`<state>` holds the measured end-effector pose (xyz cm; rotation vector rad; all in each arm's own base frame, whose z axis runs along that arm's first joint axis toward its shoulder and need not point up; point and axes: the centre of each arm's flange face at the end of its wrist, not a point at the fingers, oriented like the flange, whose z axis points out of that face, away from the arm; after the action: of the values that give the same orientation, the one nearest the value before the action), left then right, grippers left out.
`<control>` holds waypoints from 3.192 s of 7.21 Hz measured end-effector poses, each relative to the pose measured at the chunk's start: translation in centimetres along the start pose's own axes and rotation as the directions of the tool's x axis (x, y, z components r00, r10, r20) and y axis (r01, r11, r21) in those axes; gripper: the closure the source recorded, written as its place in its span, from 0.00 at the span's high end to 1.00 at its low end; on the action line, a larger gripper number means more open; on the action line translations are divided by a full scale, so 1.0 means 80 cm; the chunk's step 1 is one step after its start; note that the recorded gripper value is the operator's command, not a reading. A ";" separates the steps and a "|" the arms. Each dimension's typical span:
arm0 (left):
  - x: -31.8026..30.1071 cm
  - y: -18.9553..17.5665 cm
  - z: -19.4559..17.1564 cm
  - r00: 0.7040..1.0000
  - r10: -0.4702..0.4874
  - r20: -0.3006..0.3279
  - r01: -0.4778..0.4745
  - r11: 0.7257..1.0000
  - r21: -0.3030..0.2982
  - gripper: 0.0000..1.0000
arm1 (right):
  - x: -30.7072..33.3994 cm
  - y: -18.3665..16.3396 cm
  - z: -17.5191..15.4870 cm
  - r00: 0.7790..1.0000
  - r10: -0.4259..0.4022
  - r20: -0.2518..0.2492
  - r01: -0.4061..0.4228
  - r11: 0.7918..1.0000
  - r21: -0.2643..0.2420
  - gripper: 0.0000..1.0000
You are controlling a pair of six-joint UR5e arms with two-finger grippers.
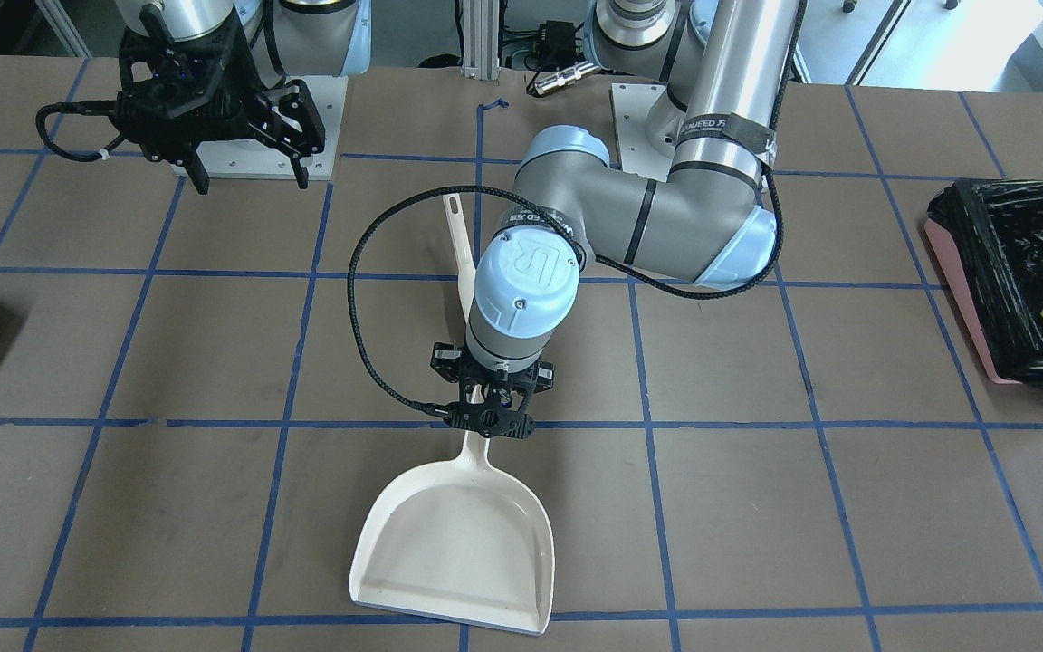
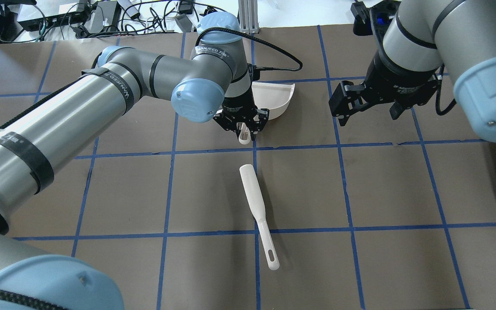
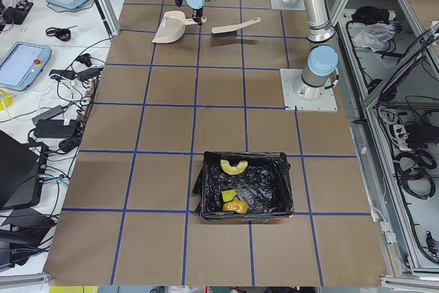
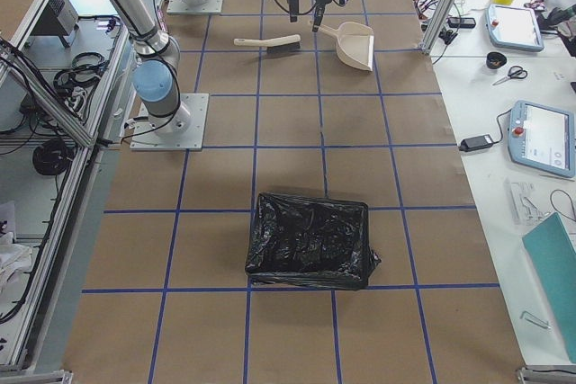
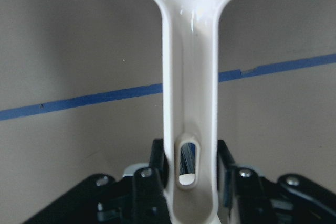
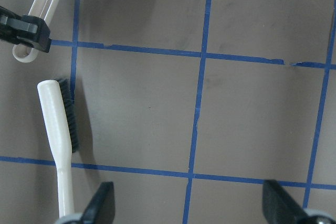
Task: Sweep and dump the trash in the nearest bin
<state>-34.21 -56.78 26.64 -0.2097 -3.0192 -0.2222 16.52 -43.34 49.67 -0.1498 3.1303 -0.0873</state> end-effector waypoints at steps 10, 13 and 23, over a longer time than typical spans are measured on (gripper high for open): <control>0.002 0.019 -0.008 0.995 -0.068 -0.067 0.064 0.996 -0.059 1.00 | 0.002 0.001 -0.001 1.000 -0.009 -0.004 0.008 1.000 -0.002 1.00; -0.072 0.013 -0.082 0.985 -0.148 -0.086 0.148 0.989 -0.010 1.00 | 0.002 0.001 -0.001 1.000 -0.009 -0.004 0.008 1.000 -0.004 1.00; -0.251 0.168 -0.332 0.972 -0.233 0.035 0.224 0.960 0.166 1.00 | -0.002 0.000 0.001 1.000 -0.009 0.001 0.009 1.000 0.001 1.00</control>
<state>-9.98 -50.24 52.27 0.1507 -3.0913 0.0106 16.66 -43.36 49.63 -0.1639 3.1289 -0.0881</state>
